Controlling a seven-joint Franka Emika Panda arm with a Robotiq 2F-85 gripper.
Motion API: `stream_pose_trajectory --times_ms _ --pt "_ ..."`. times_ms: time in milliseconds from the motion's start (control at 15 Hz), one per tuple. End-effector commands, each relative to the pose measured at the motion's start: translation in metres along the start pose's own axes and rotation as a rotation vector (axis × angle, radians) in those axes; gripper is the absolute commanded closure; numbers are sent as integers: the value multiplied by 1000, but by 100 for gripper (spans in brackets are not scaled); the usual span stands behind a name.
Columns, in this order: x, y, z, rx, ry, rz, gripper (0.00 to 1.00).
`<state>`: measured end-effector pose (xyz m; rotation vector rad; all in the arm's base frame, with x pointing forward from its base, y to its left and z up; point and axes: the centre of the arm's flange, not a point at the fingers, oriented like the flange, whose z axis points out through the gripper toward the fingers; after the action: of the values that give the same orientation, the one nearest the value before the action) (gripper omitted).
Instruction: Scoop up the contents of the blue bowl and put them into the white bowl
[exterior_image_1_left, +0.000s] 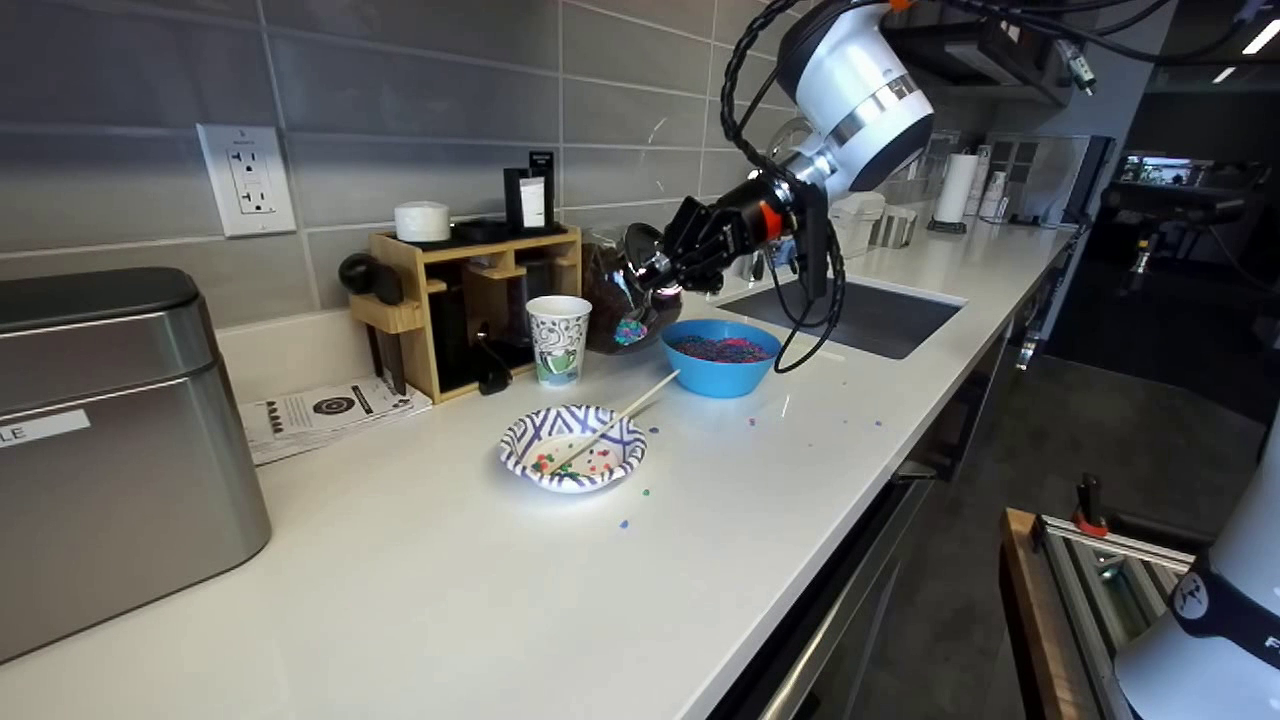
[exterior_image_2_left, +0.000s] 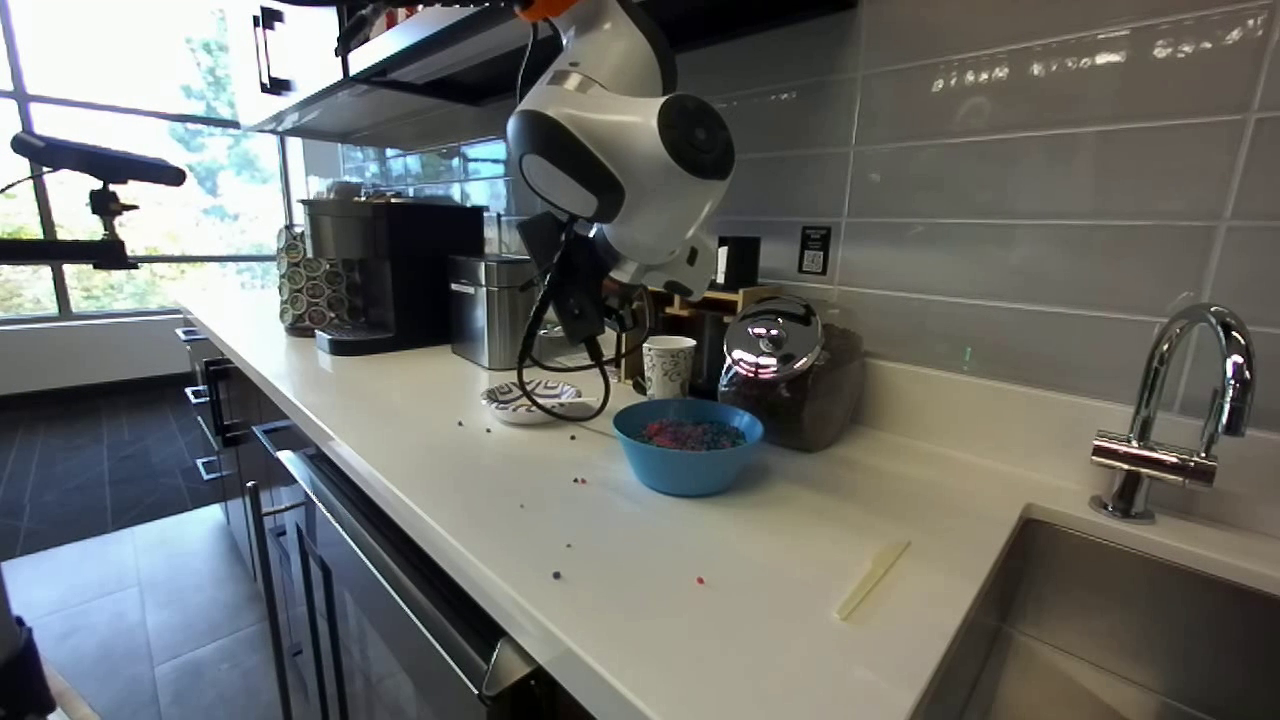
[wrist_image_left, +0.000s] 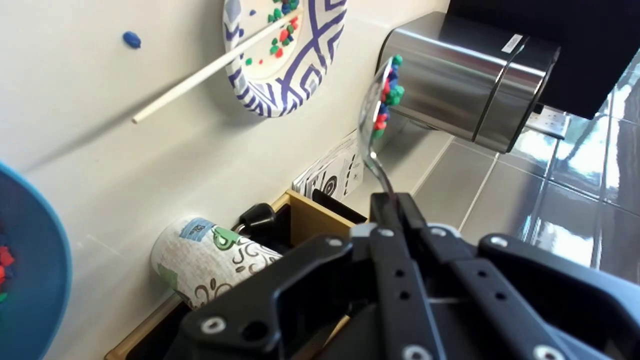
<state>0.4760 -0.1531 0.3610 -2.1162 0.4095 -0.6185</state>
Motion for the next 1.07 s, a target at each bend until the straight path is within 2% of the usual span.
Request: stream_pose_trajectory --times_ms 0,533,1000 --pt "2 4 21 -5 21 -4 100" --pt "1 13 50 -46 24 -1 100" --pt "-6 21 75 -94 -8 1 100"
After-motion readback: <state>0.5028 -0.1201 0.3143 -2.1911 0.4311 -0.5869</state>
